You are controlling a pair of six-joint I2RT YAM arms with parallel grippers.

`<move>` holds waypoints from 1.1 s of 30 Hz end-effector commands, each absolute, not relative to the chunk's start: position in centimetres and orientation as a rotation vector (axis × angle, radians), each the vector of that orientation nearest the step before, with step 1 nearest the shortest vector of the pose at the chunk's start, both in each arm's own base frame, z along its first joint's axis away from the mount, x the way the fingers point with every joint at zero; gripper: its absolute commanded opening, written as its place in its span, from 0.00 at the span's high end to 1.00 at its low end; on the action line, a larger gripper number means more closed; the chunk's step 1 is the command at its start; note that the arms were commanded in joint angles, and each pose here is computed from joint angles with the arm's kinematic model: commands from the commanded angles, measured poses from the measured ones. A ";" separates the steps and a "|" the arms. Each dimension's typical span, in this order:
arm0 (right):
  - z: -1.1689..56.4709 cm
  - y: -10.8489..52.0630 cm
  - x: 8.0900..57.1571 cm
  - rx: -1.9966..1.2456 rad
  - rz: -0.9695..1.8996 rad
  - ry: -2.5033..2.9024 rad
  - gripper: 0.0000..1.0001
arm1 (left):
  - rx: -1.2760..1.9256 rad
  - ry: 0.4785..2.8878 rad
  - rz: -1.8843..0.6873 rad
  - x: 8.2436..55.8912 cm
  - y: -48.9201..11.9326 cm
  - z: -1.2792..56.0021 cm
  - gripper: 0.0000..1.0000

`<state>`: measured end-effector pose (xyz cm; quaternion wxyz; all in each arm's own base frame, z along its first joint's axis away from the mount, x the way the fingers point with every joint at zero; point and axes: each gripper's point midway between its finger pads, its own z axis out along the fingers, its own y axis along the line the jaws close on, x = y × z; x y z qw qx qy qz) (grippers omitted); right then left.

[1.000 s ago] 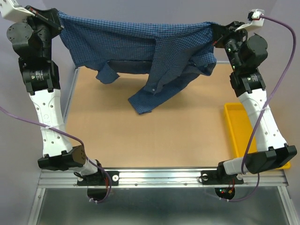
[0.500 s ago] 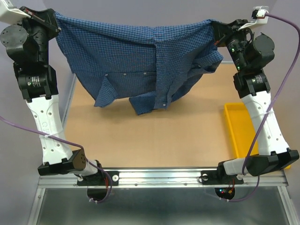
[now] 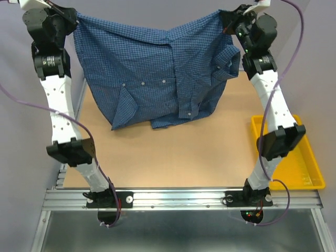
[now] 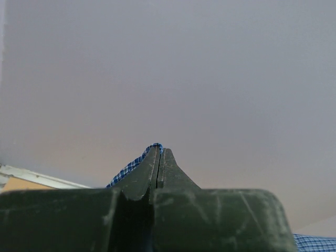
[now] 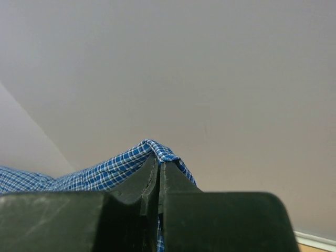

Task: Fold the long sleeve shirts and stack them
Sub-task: Flatten the shirt out

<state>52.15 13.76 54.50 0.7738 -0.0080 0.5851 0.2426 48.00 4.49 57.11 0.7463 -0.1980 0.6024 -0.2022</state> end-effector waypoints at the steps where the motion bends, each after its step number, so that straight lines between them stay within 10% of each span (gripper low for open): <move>1: 59.4 13.0 52.7 -0.039 0.485 1.121 1.00 | -0.381 1.216 -0.561 48.5 3.4 61.1 1.00; 13: 72.0 11.1 38.6 -0.142 0.457 0.669 0.99 | -0.089 0.906 -0.527 38.2 -0.3 71.1 1.00; 19: 60.4 12.3 39.0 -0.162 0.529 0.980 1.00 | -0.196 1.092 -0.524 38.9 0.2 62.2 1.00; 28: 33.2 13.4 38.0 0.065 0.709 1.698 0.99 | -0.529 1.583 -0.446 40.3 2.3 33.8 1.00; 33: 31.1 12.4 38.1 0.101 0.627 1.808 0.96 | -0.549 1.615 -0.367 39.1 3.2 30.8 0.98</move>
